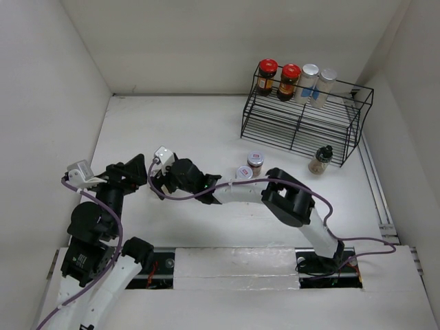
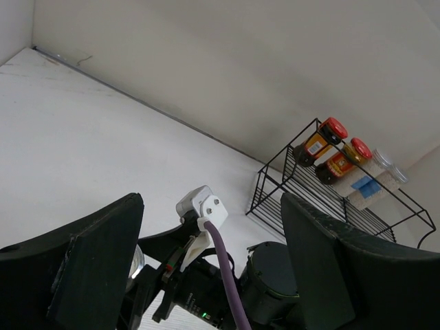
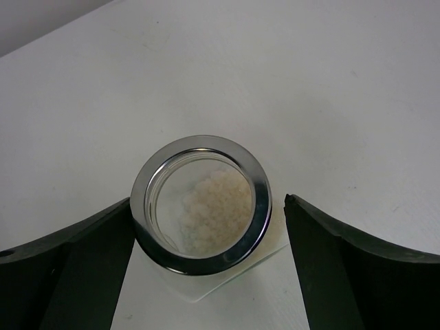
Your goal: Organize the condiment bottles
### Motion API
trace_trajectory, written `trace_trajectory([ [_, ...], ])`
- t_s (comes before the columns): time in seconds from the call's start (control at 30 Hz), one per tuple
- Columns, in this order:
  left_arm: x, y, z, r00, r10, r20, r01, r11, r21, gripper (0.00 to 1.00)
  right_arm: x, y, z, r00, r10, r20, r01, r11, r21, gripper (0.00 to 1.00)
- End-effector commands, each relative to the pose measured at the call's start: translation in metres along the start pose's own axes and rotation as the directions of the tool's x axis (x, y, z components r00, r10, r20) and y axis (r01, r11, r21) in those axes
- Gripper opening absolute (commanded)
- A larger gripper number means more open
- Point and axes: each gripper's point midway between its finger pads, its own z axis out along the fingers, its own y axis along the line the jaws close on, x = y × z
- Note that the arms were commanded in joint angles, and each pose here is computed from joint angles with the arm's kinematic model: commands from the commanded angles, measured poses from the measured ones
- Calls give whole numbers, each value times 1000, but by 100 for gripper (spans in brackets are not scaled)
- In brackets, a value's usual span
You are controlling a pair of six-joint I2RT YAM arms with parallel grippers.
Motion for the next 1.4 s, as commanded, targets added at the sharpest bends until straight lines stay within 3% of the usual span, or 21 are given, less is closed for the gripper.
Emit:
trace_trajectory([
  [0.0,-1,-5,4,1000,3,10,-3,1000,18,76,-15,7,8,998,15,58,-15,1000,-7,91],
  [0.2,-1,-5,4,1000,3,10,-3,1000,18,76,-23,3,11,993,38,115,-41,999,17,80],
  [0.23,-1,-5,4,1000,3,10,-3,1000,18,76,-26,2,11,991,39,125,-43,999,25,75],
  [0.27,-1,-5,4,1000,3,10,-3,1000,18,76,-27,0,9,991,39,127,-44,998,35,64],
  [0.3,-1,-5,4,1000,3,10,-3,1000,18,76,-23,-2,9,992,49,120,-55,997,46,62],
  [0.57,-1,-5,4,1000,3,9,-3,1000,17,76,-43,-19,-42,984,60,168,-82,989,125,55],
  [0.73,0,-6,4,1000,3,4,-4,1000,25,75,-85,-37,-85,968,60,242,-97,985,143,53],
  [0.87,0,-6,4,1000,3,4,-4,1000,25,75,-126,-68,-116,954,42,297,-103,976,192,53],
  [1.1,-2,-6,2,1000,-1,12,1,1000,30,75,-187,-161,-184,917,17,397,-151,939,309,53],
  [1.37,1,-8,4,1000,13,-2,-13,999,36,75,-219,-300,-261,908,-66,415,-203,796,570,53],
])
